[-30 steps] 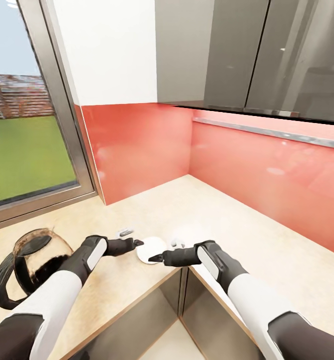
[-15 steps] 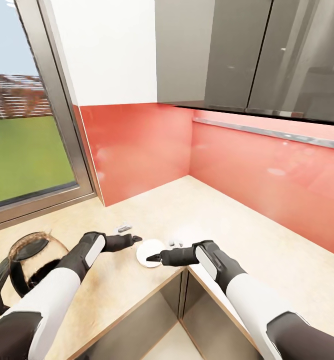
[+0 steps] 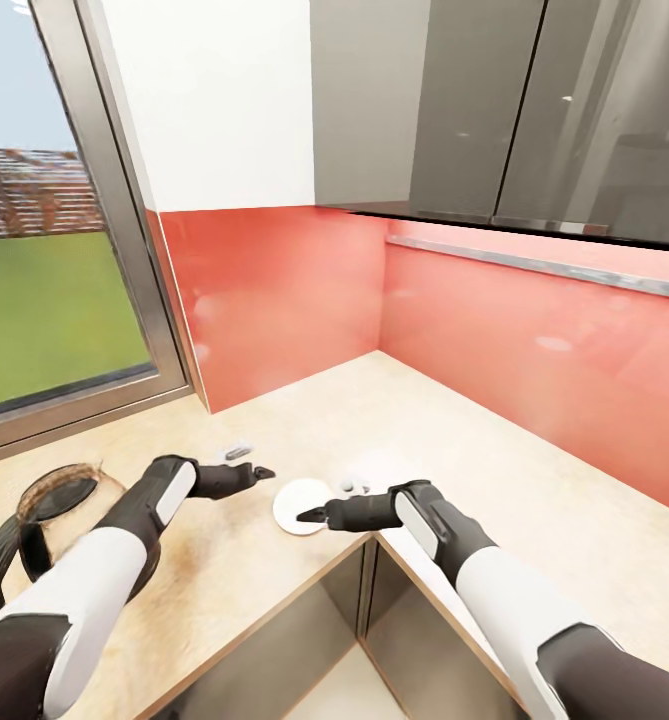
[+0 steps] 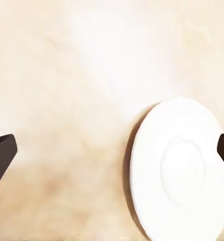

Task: Set up a coffee station on the kitchen countertop: keep the coffee maker on the countertop, move the bottle of coffee from the kitchen shelf to the counter next to the coffee maker, place a paper coffee filter on top of the coffee maker, put the saucer next to the coffee maker with the coffee cup on the saucer, and place the electric kettle next to the coffee maker.

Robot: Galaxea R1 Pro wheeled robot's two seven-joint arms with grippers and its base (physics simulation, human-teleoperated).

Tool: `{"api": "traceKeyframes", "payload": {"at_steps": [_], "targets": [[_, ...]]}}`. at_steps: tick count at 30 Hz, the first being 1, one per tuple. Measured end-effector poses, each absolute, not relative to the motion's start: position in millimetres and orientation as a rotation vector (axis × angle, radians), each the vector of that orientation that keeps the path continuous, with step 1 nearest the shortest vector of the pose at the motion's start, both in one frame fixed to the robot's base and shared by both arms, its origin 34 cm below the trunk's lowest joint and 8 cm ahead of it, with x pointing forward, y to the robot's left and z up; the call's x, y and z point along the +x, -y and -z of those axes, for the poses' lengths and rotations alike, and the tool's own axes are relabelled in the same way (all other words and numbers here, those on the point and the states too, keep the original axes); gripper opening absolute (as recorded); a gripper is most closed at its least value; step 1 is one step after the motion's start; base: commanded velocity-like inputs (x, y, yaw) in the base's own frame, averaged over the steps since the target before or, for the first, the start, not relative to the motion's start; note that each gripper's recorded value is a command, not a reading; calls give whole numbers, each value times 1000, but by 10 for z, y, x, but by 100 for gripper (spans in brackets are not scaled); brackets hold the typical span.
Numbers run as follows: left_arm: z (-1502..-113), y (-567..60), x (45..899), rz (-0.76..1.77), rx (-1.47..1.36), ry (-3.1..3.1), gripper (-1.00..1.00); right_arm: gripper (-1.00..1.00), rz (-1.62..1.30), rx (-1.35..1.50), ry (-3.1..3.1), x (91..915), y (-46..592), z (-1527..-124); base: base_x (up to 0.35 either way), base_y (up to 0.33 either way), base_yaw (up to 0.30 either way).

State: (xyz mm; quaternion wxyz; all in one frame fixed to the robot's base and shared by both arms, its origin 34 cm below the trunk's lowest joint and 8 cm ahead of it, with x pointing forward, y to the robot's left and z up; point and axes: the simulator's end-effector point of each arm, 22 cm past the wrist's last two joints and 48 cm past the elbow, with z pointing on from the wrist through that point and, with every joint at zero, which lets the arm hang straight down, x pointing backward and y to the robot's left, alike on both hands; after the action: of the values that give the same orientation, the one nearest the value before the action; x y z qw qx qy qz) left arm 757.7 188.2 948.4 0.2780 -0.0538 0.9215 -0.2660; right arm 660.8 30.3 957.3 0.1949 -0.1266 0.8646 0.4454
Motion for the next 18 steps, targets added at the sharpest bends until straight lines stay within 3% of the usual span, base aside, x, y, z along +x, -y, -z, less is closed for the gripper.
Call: {"api": "traceKeyframes", "payload": {"at_steps": [1, 2, 18], "targets": [[-9475, -1869, 7560, 723, -144, -2478, 100, 100, -1245, -353, -2425, 6613, -282, -9566, 0, 0, 0], [-9501, -1631, 7359, 891, -124, -2529, 100, 100, -1239, -350, -2428, 6622, -248, -9555, 0, 0, 0], [-9456, -1558, 7316, 908, -124, -2540, 100, 100, -1218, -335, -2439, 6652, -114, -9509, 44, 0, 0]]}}
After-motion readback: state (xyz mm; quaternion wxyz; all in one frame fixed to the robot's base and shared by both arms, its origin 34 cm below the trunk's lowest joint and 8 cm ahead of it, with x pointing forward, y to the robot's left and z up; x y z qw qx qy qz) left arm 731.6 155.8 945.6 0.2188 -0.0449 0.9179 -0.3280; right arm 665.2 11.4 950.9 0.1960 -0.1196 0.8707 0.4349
